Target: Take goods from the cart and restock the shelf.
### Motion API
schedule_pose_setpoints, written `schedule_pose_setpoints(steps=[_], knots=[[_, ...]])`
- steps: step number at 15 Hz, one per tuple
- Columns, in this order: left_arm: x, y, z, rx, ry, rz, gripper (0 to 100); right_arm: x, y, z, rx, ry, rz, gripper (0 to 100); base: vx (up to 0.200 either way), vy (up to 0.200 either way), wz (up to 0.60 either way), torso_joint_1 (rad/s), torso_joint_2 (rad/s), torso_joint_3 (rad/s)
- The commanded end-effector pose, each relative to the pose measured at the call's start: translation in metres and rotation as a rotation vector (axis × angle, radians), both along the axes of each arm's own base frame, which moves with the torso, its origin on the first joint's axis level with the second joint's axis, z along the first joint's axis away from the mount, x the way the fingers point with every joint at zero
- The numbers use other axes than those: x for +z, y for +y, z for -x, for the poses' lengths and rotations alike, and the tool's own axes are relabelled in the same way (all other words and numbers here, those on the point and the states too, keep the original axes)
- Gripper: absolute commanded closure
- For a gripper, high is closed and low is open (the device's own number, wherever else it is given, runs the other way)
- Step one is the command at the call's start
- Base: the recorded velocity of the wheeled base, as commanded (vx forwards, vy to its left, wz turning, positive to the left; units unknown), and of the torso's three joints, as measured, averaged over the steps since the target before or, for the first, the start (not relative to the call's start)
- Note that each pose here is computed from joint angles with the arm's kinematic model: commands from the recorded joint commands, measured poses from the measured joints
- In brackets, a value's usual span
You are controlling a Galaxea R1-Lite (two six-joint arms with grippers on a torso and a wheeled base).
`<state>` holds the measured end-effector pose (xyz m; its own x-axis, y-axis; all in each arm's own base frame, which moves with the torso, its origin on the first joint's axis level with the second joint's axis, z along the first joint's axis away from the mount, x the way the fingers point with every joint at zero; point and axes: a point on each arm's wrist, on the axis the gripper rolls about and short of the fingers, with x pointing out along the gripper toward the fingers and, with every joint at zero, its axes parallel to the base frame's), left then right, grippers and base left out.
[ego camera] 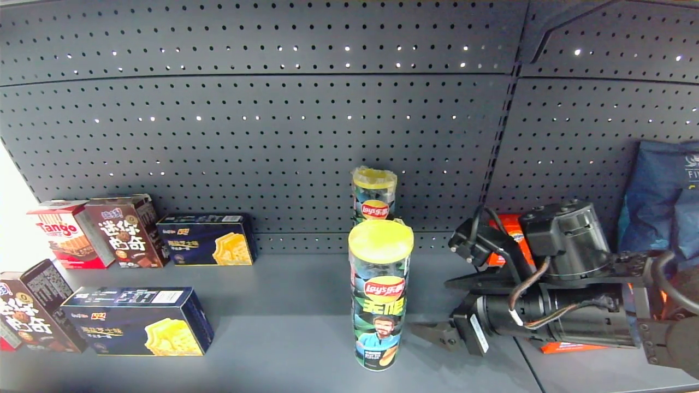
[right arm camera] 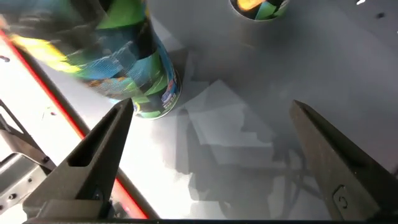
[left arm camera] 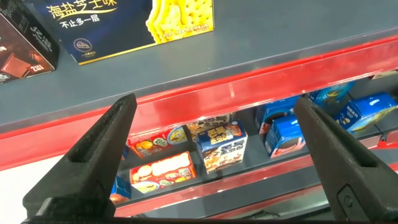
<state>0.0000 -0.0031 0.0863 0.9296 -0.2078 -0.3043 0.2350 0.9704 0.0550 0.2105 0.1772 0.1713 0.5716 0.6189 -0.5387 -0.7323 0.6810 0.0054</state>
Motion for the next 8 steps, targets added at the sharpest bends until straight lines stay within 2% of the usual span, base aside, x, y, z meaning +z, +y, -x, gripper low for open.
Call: schedule_pose_setpoints(steps=[1,2,4,6,8], knots=[[0.000,0.000,0.000,0.000,-0.001,0.001,0,0.028,-0.029,0.018,-0.046,-0.090,-0.074,0,0.000,0.000,0.00,0.000,0.00,0.000],[0.000,0.000,0.000,-0.001,0.000,0.003,0,0.035,-0.038,0.022,-0.070,-0.117,-0.090,0,0.000,0.000,0.00,0.000,0.00,0.000],[0.000,0.000,0.000,-0.003,0.001,0.001,0,0.059,-0.074,0.051,-0.201,-0.211,-0.174,0,0.000,0.000,0.00,0.000,0.00,0.000],[0.000,0.000,0.000,-0.001,0.001,0.001,0,0.060,-0.112,0.081,-0.306,-0.286,-0.209,0,0.000,0.000,0.00,0.000,0.00,0.000],[0.000,0.000,0.000,-0.001,0.001,0.001,0,0.051,-0.151,0.115,-0.507,-0.372,-0.221,0,0.000,0.000,0.00,0.000,0.00,0.000]])
